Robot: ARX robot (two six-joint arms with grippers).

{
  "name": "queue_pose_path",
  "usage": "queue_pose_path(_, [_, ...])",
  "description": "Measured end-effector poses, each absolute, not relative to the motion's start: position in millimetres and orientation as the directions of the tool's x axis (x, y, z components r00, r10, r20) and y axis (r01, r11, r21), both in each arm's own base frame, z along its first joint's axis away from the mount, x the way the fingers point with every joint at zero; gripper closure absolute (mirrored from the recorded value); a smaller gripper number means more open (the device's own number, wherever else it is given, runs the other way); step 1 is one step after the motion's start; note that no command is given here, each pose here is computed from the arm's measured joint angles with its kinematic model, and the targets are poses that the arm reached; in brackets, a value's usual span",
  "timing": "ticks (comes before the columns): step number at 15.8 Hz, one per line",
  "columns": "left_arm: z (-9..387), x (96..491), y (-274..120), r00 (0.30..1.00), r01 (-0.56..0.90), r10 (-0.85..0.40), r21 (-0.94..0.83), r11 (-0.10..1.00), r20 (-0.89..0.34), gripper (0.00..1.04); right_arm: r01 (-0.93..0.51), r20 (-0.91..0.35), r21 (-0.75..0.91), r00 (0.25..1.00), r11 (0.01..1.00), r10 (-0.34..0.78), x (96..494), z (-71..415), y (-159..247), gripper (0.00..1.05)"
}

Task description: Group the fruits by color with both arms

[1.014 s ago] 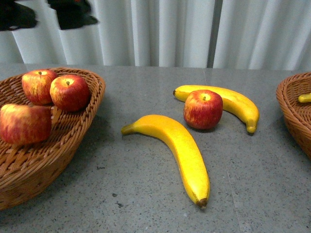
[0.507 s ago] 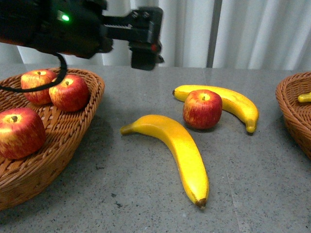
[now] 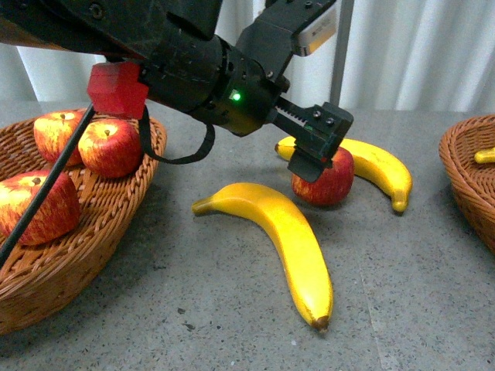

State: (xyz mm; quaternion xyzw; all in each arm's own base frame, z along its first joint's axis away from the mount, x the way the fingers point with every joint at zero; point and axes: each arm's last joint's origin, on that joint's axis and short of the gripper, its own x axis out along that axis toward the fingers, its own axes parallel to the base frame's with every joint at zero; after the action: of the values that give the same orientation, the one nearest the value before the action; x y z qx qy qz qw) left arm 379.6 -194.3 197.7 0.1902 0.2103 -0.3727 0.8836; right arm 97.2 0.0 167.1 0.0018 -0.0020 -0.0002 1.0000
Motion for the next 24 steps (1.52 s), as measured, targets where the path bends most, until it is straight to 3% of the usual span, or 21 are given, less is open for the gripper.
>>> queue_pose_path(14, [157.3,400.3,-221.3,0.554,0.798,-0.602,0.163,0.58,-0.575,0.07,0.0,0.004,0.004,1.0,1.0,0.0,97.2,167.1,0.0,0.06])
queue_pose_path(17, [157.6,400.5,-225.2,0.56,0.8,-0.616,0.17,0.575,-0.554,0.33,0.0,0.004,0.004,1.0,1.0,0.0,97.2,167.1,0.0,0.06])
queue_pose_path(18, [158.5,401.0,-225.5,0.567,0.797,-0.617,0.174,0.578,-0.546,0.36,0.0,0.004,0.004,1.0,1.0,0.0,97.2,167.1,0.0,0.06])
queue_pose_path(21, [174.7,397.5,-219.7,0.635,0.75,-0.598,0.204,0.63,-0.489,0.38,0.0,0.004,0.004,1.0,1.0,0.0,97.2,167.1,0.0,0.06])
queue_pose_path(24, [237.9,379.6,-184.6,0.849,0.524,-0.476,0.256,0.812,-0.23,0.38,0.0,0.004,0.004,1.0,1.0,0.0,97.2,167.1,0.0,0.06])
